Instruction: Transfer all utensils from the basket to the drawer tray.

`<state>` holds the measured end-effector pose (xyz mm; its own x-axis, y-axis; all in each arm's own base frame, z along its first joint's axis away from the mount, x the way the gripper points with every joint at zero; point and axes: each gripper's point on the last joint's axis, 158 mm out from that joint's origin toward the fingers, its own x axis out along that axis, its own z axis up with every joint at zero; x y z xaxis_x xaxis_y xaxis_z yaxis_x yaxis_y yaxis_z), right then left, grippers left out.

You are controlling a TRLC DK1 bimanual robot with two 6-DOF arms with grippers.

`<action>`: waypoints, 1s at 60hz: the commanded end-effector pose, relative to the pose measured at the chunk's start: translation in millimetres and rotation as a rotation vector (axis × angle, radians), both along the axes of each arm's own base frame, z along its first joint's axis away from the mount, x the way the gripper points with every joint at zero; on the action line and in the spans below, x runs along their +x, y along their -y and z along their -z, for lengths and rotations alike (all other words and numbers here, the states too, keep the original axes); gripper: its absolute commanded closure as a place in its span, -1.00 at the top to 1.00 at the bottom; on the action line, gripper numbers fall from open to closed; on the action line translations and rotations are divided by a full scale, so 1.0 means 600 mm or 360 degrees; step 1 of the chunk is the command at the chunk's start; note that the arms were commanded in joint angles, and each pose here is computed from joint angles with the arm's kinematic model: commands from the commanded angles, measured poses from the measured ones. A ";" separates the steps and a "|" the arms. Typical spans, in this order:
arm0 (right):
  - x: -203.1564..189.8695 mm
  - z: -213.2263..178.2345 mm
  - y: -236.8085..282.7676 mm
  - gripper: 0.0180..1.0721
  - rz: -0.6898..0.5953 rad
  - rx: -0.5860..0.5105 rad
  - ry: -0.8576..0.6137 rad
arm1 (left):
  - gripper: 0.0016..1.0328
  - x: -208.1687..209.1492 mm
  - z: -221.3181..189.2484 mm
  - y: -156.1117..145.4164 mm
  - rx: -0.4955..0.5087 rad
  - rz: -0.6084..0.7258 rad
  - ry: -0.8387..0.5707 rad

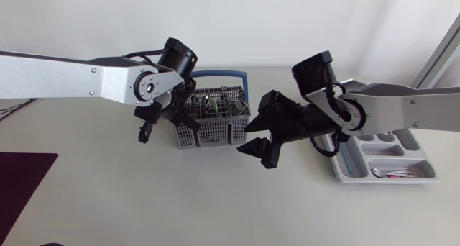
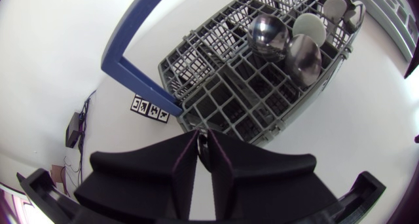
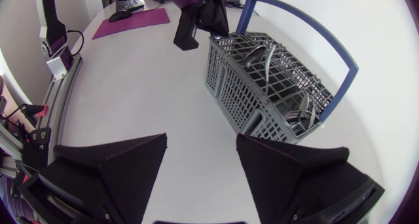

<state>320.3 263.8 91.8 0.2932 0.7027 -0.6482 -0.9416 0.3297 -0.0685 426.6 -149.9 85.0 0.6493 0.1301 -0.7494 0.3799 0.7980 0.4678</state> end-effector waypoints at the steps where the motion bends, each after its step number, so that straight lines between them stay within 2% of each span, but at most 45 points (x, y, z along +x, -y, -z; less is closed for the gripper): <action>1: 0.005 0.001 -0.009 0.47 0.0007 0.0014 -0.0008 | -0.89 -0.006 0.026 -0.015 0.0039 -0.0035 -0.0043; 19: 0.001 0.011 -0.008 0.47 0.0000 -0.0001 -0.0023 | -0.93 -0.009 0.004 -0.017 0.0063 -0.0033 0.0009; 25: -0.002 0.012 -0.007 0.47 -0.0004 -0.0003 -0.0023 | -0.93 -0.010 -0.015 -0.022 0.0093 -0.0039 0.0055; 60: -0.021 0.008 -0.018 0.47 -0.0045 0.0004 -0.0016 | -0.93 -0.028 -0.133 0.001 0.0024 0.0035 0.0293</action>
<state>314.7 273.8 91.8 0.2781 0.7133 -0.6434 -0.9500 0.3033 -0.0743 418.4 -152.6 152.4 0.7617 0.1234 -0.6361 0.3043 0.7986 0.5193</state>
